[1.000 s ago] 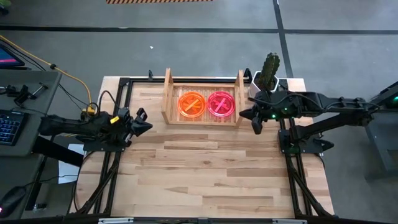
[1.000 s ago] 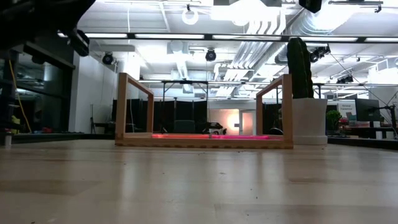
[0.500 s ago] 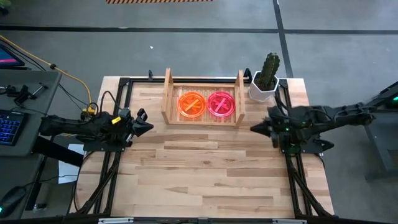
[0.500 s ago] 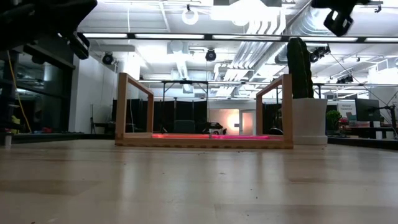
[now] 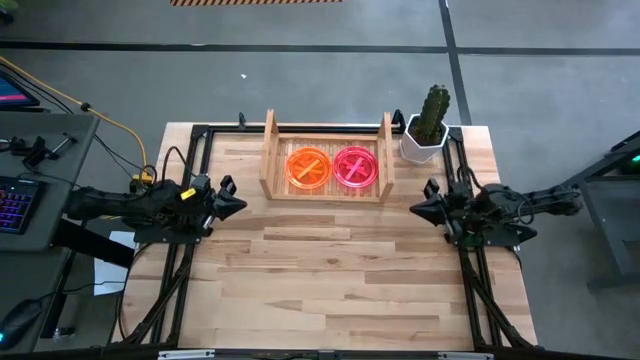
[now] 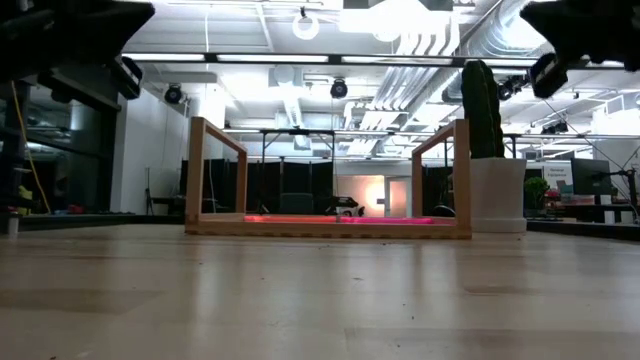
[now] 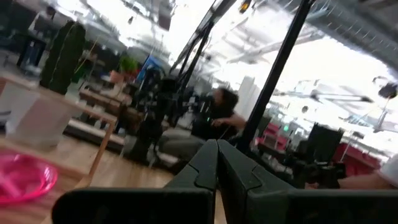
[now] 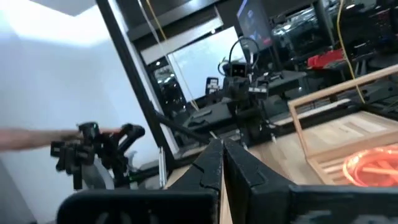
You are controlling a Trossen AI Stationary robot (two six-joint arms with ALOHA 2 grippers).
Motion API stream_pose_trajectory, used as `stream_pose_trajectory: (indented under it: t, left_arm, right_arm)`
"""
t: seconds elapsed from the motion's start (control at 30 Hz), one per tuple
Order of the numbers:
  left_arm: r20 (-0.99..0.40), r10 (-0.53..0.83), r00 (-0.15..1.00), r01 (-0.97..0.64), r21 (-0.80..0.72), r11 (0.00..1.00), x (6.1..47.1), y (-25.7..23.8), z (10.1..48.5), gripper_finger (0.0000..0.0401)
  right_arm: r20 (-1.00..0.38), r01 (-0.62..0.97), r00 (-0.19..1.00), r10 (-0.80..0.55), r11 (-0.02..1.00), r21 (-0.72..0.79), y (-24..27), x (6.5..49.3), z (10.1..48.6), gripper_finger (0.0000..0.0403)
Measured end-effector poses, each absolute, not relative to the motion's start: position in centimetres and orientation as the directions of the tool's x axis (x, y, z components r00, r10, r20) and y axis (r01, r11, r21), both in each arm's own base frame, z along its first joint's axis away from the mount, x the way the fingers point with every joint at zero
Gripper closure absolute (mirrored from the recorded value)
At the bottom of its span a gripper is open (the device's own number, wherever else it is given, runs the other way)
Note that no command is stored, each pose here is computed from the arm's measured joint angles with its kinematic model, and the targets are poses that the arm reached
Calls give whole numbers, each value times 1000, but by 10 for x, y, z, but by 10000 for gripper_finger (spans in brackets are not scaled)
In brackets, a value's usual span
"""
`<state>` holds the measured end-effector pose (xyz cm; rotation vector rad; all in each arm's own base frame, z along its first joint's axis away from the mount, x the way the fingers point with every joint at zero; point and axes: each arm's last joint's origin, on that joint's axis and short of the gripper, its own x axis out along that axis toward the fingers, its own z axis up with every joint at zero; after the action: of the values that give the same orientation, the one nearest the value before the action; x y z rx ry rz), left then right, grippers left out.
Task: Place and stack plates onto a shelf
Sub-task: Return to Home Position
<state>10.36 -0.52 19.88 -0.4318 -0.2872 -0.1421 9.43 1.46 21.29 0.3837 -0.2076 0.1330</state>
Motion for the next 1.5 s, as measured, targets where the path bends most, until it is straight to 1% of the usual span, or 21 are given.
stream_pose_trajectory:
  t: [0.13, 0.2, 0.37, 0.53, 0.67, 0.73, 0.87, 0.93, 1.07, 1.17, 1.5]
  left_arm:
    - [244, -75, 967, 171, -400, 900, 100, -5, 192, 400]
    - [186, -76, 980, 147, -408, 901, 99, -5, 186, 400]
    - [14, -68, 998, 67, -422, 904, 97, -5, 168, 400]
    - [16, -29, 999, 34, -420, 907, 97, -3, 168, 400]
    - [20, -17, 1000, 23, -420, 907, 97, -2, 169, 400]
    - [20, -10, 1000, 18, -420, 907, 97, -2, 169, 400]
    - [20, -6, 1000, 14, -421, 907, 97, -1, 169, 400]
    - [20, -6, 1000, 14, -421, 907, 97, -1, 169, 400]
    - [20, -6, 1000, 14, -421, 907, 97, -1, 169, 400]
    - [20, -6, 1000, 14, -421, 907, 97, -1, 169, 400]
    - [20, -6, 1000, 14, -421, 907, 97, -1, 169, 400]
  right_arm:
    - [197, -195, 971, 135, 924, 329, 16, 95, 198, 403]
    - [172, -204, 973, 154, 924, 324, 16, 95, 194, 403]
    - [43, -192, 981, 188, 932, 306, 18, 96, 181, 403]
    - [-18, -177, 982, 187, 951, 255, 18, 96, 175, 403]
    - [-4, -176, 983, 181, 962, 210, 17, 96, 176, 403]
    - [34, -177, 984, 173, 964, 198, 17, 98, 173, 403]
    - [-16, -152, 987, 159, 965, 214, 17, 98, 165, 403]
    - [-12, -147, 988, 153, 966, 214, 17, 98, 166, 403]
    - [-15, -86, 996, 91, 975, 204, 14, 99, 165, 403]
    - [-15, -83, 996, 88, 975, 205, 14, 99, 165, 403]
    - [-13, -81, 996, 89, 947, 311, 14, 99, 166, 403]
